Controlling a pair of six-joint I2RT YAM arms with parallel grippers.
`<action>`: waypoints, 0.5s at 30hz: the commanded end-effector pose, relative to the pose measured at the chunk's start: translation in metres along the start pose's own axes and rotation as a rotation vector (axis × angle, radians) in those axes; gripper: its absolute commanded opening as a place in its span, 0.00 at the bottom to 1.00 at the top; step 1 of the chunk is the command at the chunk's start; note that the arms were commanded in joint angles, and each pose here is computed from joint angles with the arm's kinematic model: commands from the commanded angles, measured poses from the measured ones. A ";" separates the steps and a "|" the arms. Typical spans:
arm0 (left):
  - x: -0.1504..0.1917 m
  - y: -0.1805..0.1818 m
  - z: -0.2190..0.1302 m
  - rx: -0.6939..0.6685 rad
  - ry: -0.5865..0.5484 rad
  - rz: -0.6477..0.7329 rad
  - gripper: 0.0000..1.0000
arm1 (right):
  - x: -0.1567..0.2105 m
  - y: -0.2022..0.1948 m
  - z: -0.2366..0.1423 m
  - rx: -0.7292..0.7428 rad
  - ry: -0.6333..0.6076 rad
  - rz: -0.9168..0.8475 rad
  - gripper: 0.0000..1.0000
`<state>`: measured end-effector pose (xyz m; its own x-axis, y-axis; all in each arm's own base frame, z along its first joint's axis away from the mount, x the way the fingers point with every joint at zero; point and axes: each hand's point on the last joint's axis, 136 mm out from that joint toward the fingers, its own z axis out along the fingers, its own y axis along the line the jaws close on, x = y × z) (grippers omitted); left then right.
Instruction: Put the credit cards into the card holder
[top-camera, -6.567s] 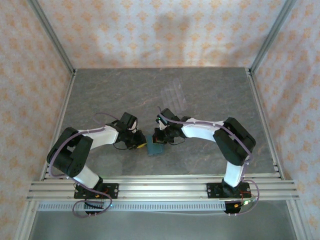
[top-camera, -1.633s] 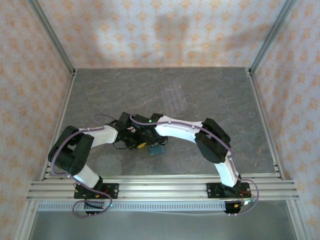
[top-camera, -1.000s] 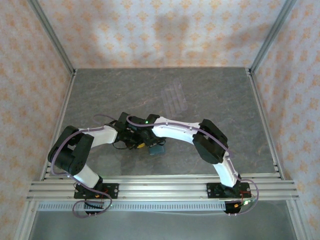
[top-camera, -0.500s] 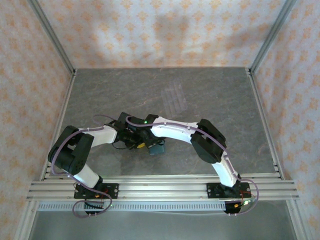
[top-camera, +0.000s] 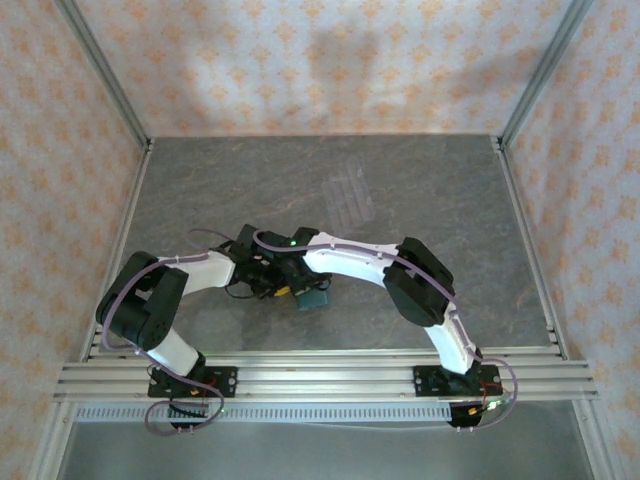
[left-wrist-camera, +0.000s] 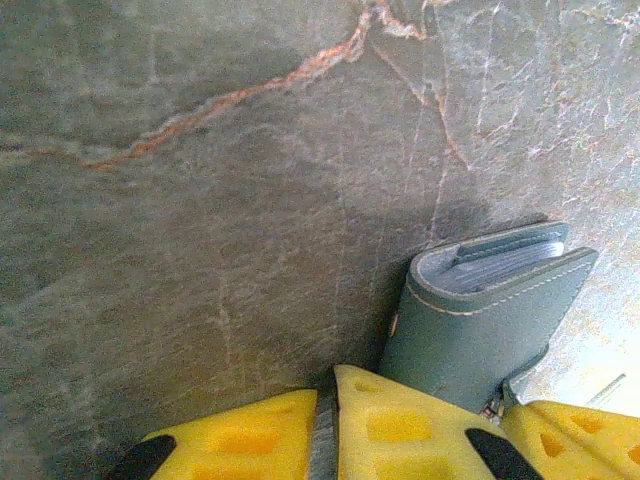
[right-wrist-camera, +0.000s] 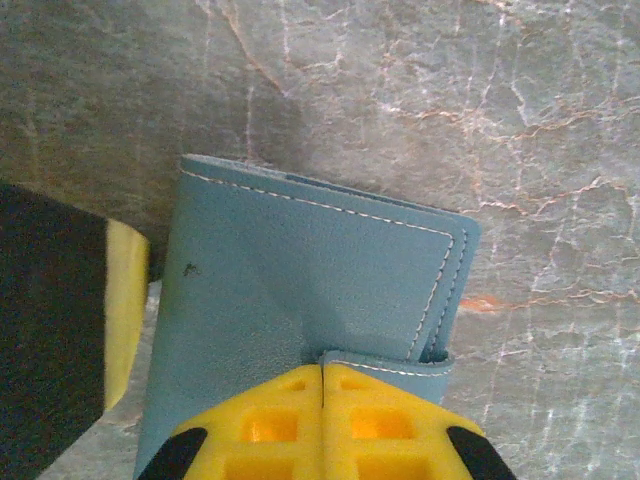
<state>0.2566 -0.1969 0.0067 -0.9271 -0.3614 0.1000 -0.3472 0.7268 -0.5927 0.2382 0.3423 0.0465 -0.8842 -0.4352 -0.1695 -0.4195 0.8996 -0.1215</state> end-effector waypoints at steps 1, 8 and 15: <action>0.007 0.000 0.035 -0.019 -0.003 0.089 0.14 | -0.004 0.001 -0.016 -0.077 -0.034 0.045 0.00; 0.010 -0.005 0.040 -0.011 0.004 0.096 0.14 | -0.006 0.003 -0.016 -0.183 -0.035 0.121 0.00; 0.016 -0.007 0.049 0.006 0.021 0.085 0.14 | -0.007 0.001 -0.010 -0.234 -0.029 0.172 0.00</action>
<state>0.2569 -0.2017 0.0055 -0.9251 -0.3694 0.0879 -0.3495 0.7377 -0.5777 0.2405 0.3405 0.0468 -0.9354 -0.3099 -0.1704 -0.3264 0.9419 0.0789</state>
